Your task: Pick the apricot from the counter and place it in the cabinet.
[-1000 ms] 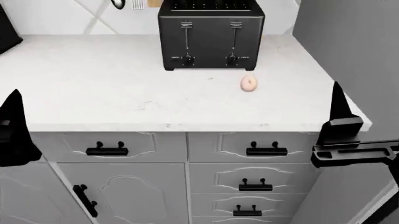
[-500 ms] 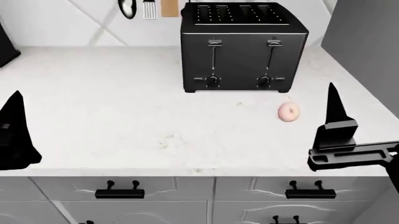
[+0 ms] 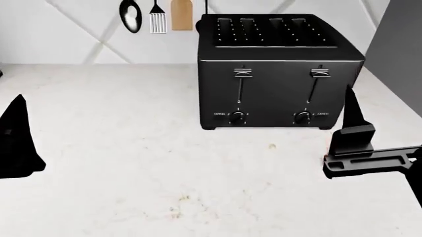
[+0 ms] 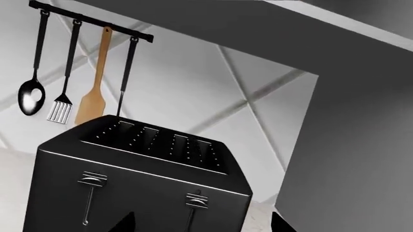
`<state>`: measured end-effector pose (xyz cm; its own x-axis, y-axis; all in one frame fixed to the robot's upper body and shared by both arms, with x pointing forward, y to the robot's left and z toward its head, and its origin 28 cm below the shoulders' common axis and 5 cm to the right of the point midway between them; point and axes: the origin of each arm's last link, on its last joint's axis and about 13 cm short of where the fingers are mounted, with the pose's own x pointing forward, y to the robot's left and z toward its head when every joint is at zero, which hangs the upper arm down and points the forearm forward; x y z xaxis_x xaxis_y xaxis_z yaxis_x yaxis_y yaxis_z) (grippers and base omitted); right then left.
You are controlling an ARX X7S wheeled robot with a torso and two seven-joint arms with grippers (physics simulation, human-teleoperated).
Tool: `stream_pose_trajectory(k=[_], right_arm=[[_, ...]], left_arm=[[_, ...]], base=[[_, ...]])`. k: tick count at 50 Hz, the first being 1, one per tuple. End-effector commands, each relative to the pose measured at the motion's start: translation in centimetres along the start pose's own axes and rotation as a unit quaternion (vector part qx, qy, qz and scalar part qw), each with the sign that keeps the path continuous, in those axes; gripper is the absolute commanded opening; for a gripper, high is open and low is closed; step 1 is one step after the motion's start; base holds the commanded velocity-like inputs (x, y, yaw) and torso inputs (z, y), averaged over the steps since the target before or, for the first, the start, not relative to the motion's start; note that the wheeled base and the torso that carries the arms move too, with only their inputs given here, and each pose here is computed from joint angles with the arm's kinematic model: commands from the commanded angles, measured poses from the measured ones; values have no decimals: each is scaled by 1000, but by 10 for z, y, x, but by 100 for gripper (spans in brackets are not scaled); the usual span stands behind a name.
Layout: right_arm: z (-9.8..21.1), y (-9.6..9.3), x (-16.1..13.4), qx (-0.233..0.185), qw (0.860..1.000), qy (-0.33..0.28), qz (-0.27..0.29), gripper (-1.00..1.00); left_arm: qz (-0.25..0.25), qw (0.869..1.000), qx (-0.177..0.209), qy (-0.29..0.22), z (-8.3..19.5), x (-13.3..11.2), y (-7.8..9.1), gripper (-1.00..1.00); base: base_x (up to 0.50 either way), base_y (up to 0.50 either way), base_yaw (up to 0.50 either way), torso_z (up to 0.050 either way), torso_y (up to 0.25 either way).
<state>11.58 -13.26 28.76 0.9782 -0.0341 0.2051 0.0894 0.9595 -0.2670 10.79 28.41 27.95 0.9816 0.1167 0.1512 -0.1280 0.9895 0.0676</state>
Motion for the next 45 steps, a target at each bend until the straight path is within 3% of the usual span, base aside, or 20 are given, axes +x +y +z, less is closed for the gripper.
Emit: stream_pose_trajectory(k=[1, 11, 14, 18, 22, 45], right_arm=[[1, 0, 0, -3, 1000, -2, -2, 100], [-4, 1, 2, -9, 1000, 8, -2, 100], [-16, 3, 10, 5, 998, 66, 2, 100], [-54, 11, 19, 23, 983, 182, 16, 100], [-72, 10, 17, 32, 974, 224, 6, 100], [-105, 9, 8, 41, 959, 281, -12, 100]], left_arm=[[0, 1000, -1, -3, 1, 0, 0, 100], [-1, 1000, -2, -3, 0, 3, 1, 100], [-3, 1000, -2, -2, -1, 3, 0, 100], [-4, 1000, -1, -1, -1, 3, 0, 100], [-1, 1000, -1, -1, -1, 4, 0, 100], [-5, 1000, -3, 3, -6, 12, -1, 100]], base=[[309, 31, 0, 0, 0], [73, 4, 0, 0, 1], [0, 0, 0, 0, 0], [0, 0, 0, 0, 0], [0, 0, 0, 0, 0], [0, 0, 0, 0, 0]])
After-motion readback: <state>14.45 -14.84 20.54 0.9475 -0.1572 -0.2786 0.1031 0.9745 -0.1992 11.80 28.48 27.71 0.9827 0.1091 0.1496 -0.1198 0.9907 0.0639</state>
